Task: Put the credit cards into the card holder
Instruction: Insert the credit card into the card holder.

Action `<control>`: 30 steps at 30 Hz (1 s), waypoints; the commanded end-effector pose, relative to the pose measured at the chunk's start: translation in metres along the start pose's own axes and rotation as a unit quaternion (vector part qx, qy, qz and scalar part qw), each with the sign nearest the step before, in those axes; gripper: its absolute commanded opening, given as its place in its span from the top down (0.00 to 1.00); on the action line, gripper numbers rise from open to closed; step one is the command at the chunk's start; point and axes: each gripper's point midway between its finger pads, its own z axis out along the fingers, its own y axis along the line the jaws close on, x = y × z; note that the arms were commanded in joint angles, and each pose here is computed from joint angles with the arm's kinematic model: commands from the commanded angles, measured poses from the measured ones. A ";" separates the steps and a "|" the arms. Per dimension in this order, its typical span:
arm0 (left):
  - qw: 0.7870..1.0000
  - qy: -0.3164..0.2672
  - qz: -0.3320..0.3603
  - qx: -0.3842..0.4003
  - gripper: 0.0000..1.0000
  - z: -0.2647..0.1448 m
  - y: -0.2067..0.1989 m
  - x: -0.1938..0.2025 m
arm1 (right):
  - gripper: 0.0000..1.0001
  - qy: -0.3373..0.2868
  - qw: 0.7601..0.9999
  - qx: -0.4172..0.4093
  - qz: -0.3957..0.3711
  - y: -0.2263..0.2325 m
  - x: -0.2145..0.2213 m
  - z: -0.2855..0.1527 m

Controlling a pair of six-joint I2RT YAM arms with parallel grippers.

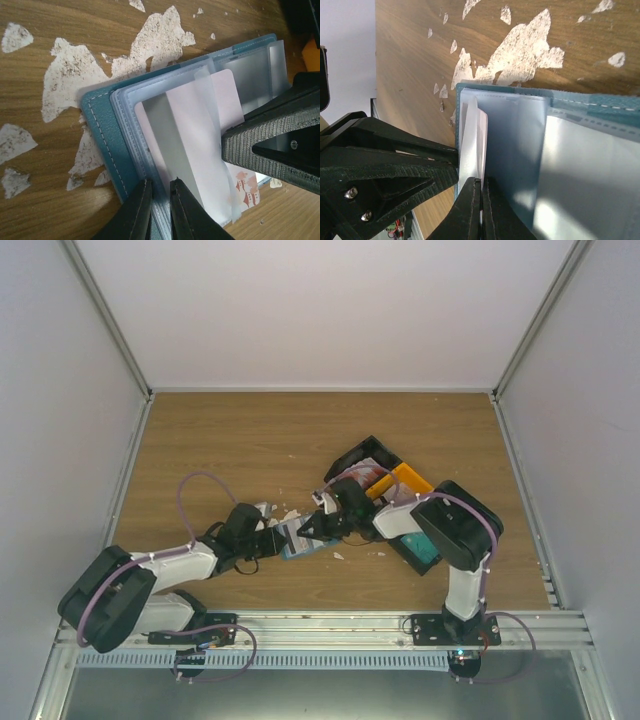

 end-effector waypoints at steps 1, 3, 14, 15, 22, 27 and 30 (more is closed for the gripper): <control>1.000 0.025 -0.009 -0.017 0.83 -0.003 0.014 0.019 | 0.98 0.003 0.998 0.062 0.016 -0.022 0.021 -0.003; 1.000 0.018 -0.005 -0.016 0.79 -0.006 0.012 0.016 | 0.92 -0.018 0.998 0.067 -0.010 -0.012 0.012 -0.012; 0.999 -0.025 0.016 0.020 0.64 -0.028 -0.015 -0.007 | 0.61 -0.042 0.975 0.195 -0.096 0.000 -0.010 -0.027; 0.999 -0.026 0.017 0.021 0.63 -0.029 -0.017 -0.009 | 0.62 -0.041 0.973 0.206 -0.097 -0.002 -0.010 -0.027; 0.999 -0.033 0.020 0.038 0.59 -0.030 -0.023 -0.013 | 0.72 -0.032 0.949 0.288 -0.119 -0.017 -0.008 -0.028; 0.997 -0.025 0.020 0.068 0.59 -0.026 -0.033 -0.013 | 0.79 -0.023 0.943 0.306 -0.126 -0.019 -0.004 -0.024; 0.997 -0.024 0.017 0.068 0.59 -0.024 -0.033 -0.013 | 0.80 -0.018 0.941 0.312 -0.128 -0.022 -0.003 -0.021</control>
